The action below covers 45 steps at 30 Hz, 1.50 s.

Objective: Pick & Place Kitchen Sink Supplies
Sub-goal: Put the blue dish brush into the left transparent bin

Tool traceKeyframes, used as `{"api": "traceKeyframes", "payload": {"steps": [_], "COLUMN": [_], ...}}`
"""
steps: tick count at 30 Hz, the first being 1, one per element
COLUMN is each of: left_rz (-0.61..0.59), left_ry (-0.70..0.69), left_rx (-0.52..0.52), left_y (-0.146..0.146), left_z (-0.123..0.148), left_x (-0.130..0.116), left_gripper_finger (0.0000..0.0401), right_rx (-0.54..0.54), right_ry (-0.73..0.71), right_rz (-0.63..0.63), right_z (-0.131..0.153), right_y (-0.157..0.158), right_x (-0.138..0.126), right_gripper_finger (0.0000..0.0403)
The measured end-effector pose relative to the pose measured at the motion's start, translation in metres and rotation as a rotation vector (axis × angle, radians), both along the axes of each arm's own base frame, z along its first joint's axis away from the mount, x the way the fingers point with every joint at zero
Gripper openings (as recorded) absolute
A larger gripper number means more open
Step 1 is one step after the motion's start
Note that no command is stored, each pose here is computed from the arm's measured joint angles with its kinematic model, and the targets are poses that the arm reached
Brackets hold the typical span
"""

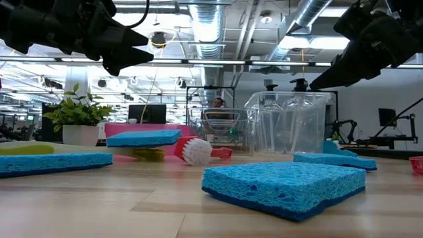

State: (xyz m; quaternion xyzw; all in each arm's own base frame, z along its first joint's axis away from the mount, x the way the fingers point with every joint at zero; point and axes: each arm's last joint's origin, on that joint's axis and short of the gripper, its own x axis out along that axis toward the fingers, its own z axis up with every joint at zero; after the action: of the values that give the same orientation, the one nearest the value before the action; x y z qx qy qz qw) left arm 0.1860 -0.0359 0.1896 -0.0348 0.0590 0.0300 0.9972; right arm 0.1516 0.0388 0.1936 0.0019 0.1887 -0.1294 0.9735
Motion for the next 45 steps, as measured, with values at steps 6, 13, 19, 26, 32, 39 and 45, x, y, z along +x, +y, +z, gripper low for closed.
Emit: {"api": "traceKeyframes", "payload": {"steps": [6, 13, 19, 26, 32, 39, 45], "left_rz": [-0.007, -0.049, -0.049, -0.049, -0.049, -0.049, -0.049], "left_ry": [-0.001, 0.001, 0.002, 0.009, 0.009, 0.010, 0.011], "left_rx": [-0.015, -0.021, -0.021, -0.014, -0.012, -0.012, -0.012], "left_y": [0.000, -0.002, -0.002, -0.001, -0.001, -0.001, -0.001], "left_z": [0.000, 0.000, 0.000, -0.001, -0.001, -0.001, -0.001], "left_x": [0.000, 0.000, 0.000, 0.000, 0.000, 0.000, 0.000], "left_gripper_finger": [0.0248, 0.0248, 0.0248, 0.0248, 0.0248, 0.0248, 0.0248], "right_rx": [0.001, 0.001, -0.014, -0.036, 0.003, 0.014, 0.032], "right_ry": [0.000, -0.001, -0.006, 0.039, 0.077, 0.123, 0.155], "right_rz": [0.000, 0.000, -0.033, -0.071, -0.109, -0.133, -0.194], "right_z": [0.000, 0.000, 0.001, -0.004, -0.009, -0.014, -0.019], "right_y": [0.000, 0.000, -0.001, -0.003, -0.004, -0.006, -0.008], "right_x": [0.000, 0.000, -0.001, -0.003, -0.006, -0.009, -0.013], "right_gripper_finger": [0.0122, 0.0122, 0.0122, 0.0122, 0.0122, 0.0122, 0.0122]}}
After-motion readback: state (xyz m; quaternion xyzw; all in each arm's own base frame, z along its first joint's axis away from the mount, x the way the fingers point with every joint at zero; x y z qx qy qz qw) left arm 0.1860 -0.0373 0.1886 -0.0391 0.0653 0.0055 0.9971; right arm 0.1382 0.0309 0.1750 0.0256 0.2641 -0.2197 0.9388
